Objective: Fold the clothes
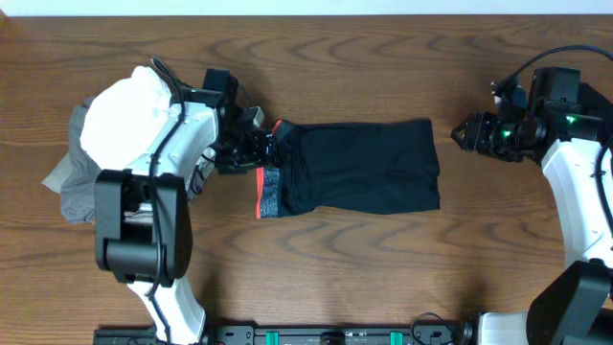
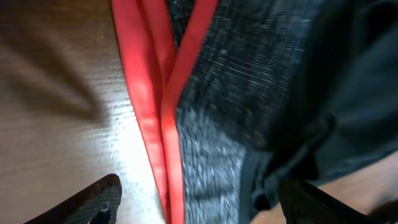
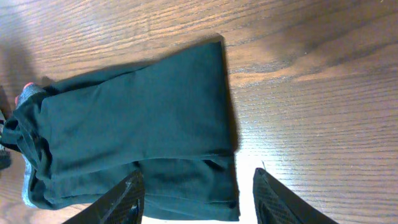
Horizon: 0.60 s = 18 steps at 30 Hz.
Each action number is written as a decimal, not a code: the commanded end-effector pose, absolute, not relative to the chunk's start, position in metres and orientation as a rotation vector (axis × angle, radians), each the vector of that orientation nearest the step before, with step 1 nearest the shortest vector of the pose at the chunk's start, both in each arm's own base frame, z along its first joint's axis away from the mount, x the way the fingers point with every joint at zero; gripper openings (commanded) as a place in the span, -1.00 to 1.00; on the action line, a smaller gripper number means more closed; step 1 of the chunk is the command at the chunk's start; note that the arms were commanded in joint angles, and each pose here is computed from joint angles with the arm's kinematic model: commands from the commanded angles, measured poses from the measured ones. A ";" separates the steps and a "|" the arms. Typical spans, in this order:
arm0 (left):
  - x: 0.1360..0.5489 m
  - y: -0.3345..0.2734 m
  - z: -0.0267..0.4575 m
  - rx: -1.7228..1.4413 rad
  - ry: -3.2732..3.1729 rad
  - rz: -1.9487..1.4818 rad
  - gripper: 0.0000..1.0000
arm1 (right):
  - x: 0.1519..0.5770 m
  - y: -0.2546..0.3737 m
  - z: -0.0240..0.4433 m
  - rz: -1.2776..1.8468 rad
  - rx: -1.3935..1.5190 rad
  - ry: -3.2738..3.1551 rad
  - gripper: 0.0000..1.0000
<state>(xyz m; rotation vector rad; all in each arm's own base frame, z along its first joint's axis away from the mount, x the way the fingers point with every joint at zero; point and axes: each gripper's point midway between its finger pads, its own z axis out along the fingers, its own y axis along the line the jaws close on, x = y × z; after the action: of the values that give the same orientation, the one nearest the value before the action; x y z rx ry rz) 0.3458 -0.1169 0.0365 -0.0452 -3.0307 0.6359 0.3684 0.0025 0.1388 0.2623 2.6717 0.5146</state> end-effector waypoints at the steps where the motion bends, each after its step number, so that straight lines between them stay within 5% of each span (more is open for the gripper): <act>1: 0.339 -0.120 0.015 -0.105 -2.979 0.648 0.65 | 0.367 0.005 0.145 0.530 0.224 2.655 0.08; 14: 0.329 -0.148 -0.004 -0.251 -2.875 0.810 0.62 | 0.365 0.006 0.145 0.540 0.225 2.660 0.02; 18: 0.326 -0.154 -0.004 -0.276 -2.869 0.806 0.36 | 0.364 0.006 0.145 0.542 0.228 2.665 -0.01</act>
<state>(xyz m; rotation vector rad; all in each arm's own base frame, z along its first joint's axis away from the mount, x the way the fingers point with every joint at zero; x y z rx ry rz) 0.3403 -0.1465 0.0140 -0.2371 -2.9373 0.7993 0.3655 0.0051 0.1383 0.2503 2.6817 0.5319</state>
